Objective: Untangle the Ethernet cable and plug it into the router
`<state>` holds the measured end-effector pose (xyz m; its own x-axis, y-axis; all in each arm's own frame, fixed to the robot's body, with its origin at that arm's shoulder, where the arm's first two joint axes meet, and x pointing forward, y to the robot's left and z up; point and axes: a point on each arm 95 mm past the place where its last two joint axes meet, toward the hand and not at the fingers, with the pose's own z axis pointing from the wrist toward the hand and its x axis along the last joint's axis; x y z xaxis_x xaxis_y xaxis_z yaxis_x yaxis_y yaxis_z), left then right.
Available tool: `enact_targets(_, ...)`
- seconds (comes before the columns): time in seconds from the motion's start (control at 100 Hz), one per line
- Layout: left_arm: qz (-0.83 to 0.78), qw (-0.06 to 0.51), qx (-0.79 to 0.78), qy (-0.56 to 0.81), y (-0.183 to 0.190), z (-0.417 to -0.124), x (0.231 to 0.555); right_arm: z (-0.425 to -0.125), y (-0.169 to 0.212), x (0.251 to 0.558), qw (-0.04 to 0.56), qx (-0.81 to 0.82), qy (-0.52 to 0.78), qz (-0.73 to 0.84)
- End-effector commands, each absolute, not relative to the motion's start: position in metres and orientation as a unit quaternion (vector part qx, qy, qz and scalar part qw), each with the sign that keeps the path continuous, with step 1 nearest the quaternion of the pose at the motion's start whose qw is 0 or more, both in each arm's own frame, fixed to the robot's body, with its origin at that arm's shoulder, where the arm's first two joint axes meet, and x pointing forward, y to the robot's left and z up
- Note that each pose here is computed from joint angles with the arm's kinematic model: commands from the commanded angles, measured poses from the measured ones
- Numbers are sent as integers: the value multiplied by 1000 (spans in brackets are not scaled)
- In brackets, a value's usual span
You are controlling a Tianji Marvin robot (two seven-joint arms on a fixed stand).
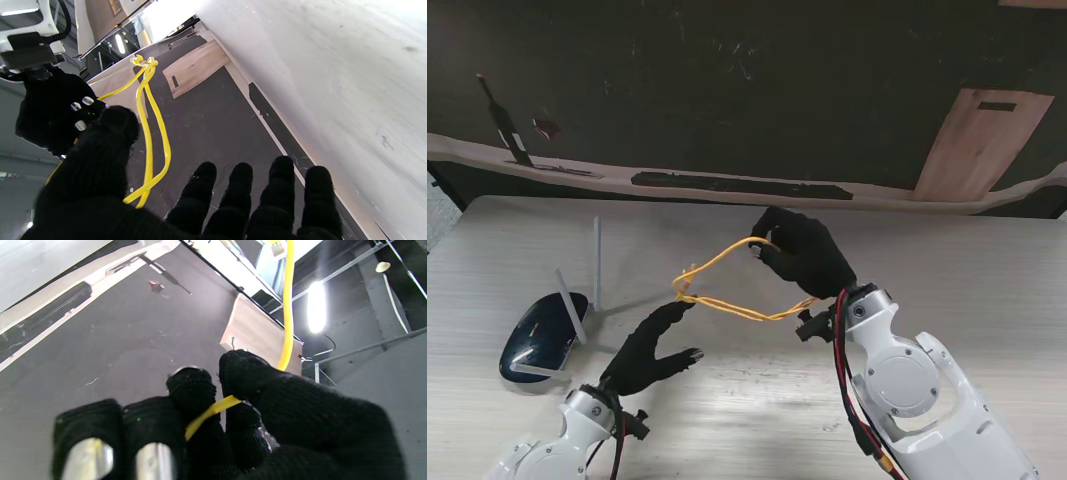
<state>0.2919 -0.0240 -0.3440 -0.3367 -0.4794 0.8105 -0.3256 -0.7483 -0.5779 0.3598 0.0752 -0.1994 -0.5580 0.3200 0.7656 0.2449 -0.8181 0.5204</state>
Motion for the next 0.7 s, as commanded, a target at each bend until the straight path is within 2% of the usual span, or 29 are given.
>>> enact_targets(0.0,-743,26,-566,355,-35,-338,296,-198,84,349,-4,466,309,829)
enact_targets(0.15,-752,-5,-553,359,-52,-333,301,-199,90,340,-39,476,306,824)
enact_targets(0.3,-757,-46,-531,378,-61,-328,300,-202,95,337,-49,481,306,820)
enact_targets(0.69,-778,-86,-493,379,-69,-319,289,-214,103,343,-64,507,286,810)
